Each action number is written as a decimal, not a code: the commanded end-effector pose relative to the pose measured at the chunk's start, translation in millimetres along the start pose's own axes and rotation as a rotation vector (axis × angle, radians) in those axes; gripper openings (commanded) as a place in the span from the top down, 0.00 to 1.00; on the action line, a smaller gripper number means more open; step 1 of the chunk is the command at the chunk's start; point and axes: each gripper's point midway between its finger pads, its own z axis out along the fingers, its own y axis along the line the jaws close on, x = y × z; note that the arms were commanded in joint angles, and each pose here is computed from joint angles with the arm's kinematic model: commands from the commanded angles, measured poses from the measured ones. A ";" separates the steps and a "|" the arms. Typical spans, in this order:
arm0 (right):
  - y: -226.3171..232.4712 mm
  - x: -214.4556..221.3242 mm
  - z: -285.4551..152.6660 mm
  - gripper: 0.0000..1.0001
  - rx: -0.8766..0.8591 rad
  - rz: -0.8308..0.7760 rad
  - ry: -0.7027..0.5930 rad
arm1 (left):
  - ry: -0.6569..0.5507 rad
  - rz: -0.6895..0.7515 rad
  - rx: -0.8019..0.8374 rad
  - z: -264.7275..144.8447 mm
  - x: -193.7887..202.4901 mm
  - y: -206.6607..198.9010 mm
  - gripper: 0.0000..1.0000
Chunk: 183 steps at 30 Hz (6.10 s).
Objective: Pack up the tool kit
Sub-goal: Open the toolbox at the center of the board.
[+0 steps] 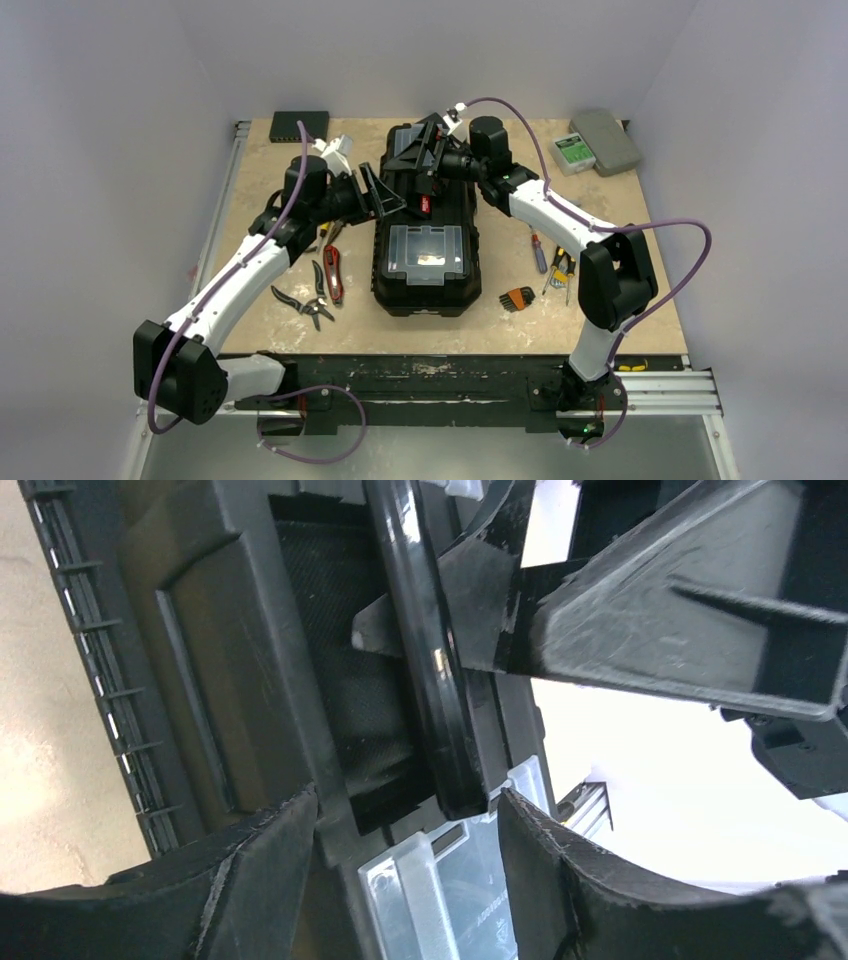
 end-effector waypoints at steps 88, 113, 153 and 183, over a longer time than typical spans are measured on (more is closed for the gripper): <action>-136.9 -8.0 -85.9 1.00 0.229 -0.165 -0.044 | -0.140 -0.021 0.196 -33.6 -73.4 -77.8 1.00; -97.5 3.9 -72.2 1.00 -0.006 -0.225 -0.007 | -0.170 0.016 0.103 -56.6 -75.3 -55.9 0.59; -76.5 14.2 -58.4 1.00 -0.053 -0.247 0.026 | 0.146 1.011 -0.499 -38.3 38.7 -120.3 0.15; -13.0 19.0 -59.9 1.00 -0.180 -0.316 0.039 | 0.224 1.115 -0.534 -41.9 59.3 -120.5 0.13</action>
